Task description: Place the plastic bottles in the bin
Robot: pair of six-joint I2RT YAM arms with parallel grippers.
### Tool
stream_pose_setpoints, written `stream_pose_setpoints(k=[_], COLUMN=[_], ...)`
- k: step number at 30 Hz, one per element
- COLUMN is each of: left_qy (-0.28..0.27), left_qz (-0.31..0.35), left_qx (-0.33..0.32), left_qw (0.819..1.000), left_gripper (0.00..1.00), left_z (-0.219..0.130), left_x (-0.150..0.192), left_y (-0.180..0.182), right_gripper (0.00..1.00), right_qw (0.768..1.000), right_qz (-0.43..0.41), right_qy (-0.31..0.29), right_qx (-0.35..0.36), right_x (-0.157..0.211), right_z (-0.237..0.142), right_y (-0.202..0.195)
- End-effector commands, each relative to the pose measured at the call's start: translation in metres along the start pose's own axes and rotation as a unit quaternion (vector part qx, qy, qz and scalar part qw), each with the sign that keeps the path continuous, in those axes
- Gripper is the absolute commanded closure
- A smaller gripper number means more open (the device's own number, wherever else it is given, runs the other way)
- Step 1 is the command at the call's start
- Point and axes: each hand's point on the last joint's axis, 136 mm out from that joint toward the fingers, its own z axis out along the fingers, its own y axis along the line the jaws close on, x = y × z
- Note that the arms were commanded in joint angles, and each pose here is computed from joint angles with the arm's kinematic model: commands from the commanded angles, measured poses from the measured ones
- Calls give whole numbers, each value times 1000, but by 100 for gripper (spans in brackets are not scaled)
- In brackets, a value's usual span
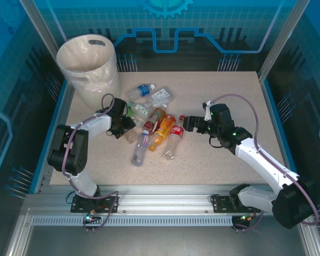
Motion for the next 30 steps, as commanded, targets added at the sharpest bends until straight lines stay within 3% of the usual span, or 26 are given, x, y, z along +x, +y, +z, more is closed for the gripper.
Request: stream_pose_setpoints(k=[1,9,16,23,30], left_qy=[-12,-102,-225,-357,-491], left_qz=[21,25,24,57,89], left_qx=[-3,30,90,165,223], left_qw=[1000,994,970,917,837], left_gripper=[42,48,49,50,49], left_z=[-7,-51,-131,-236,-329], left_x=[2,-19,-54,-93,-134], left_y=[7,2,-21,-61,-103], right_gripper=[0,0,0,0,0], right_qw=[999,992,983,980,976], right_qz=[-34,-98,-128,-114,-99], right_qy=[-28,-72,-110,-141,-172], right_qx=[-16,-37,-70,-78,-84], right_x=[-9,-21,-32,-45,-58], right_z=[-7,-18,-30,-33,-38], right_y=[11,21,38,43,47])
